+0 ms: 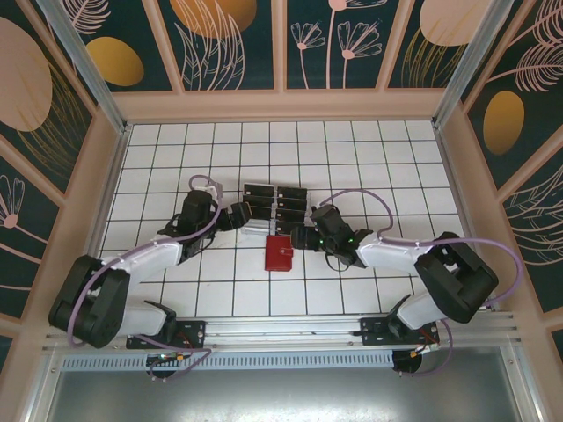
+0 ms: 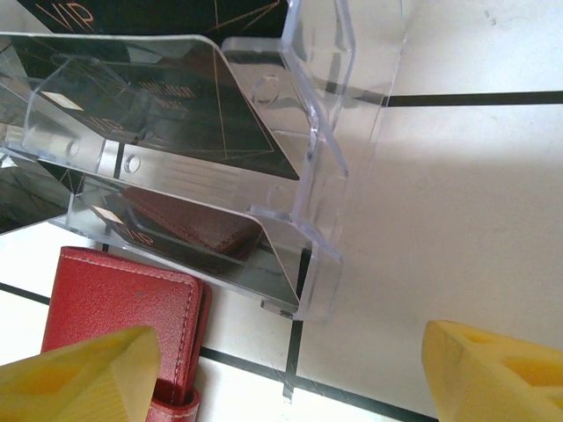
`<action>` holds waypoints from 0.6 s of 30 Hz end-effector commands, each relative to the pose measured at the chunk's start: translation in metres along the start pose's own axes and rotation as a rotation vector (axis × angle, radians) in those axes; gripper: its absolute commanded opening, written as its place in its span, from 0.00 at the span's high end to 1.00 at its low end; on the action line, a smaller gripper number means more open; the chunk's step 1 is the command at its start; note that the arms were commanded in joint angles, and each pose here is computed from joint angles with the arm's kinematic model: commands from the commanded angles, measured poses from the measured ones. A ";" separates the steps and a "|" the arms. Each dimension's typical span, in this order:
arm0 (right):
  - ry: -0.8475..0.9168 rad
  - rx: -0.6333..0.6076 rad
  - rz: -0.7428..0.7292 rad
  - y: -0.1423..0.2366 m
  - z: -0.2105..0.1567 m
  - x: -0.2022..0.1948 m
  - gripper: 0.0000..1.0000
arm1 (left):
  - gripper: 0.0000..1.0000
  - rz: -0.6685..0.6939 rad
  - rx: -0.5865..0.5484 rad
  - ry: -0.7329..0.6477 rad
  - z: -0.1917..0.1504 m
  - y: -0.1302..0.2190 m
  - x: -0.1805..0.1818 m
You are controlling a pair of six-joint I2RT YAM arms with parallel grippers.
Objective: Put the credit cards into the card holder
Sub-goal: Move the storage box to the center of the table.
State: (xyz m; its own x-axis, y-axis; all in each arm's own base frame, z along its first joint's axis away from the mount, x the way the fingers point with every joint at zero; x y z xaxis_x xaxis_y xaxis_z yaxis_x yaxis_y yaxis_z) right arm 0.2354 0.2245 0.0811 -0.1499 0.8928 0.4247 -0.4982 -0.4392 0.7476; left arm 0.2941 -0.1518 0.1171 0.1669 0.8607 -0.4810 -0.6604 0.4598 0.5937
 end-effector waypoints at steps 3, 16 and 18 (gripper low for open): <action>-0.004 -0.038 0.005 -0.006 0.011 0.009 0.24 | 0.11 -0.038 -0.027 -0.046 0.010 -0.012 -0.012; -0.027 -0.068 -0.018 -0.015 0.032 -0.001 0.35 | 0.18 -0.058 -0.016 -0.038 0.019 -0.042 -0.019; -0.032 -0.071 -0.022 -0.017 0.035 -0.003 0.37 | 0.20 -0.062 -0.017 -0.031 0.022 -0.047 -0.020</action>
State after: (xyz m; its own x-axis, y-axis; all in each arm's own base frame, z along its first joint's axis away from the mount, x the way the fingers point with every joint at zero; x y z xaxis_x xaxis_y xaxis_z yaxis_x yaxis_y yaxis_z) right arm 0.2599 0.2242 0.0788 -0.1162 0.8987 0.4229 -0.5236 -0.4173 0.7428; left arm 0.3266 -0.1751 0.1029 0.1972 0.8573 -0.4756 -0.6453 0.4787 0.5953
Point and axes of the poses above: each hand's point on the last joint's axis, 136 mm out from that joint toward the fingers, its own y axis back along the fingers, its own x axis along the line the jaws close on, z = x × y, the point moved 5 cm from there along y, back along the fingers, and after that the axes turned 4 degrees about -y, right-handed, at the moved point
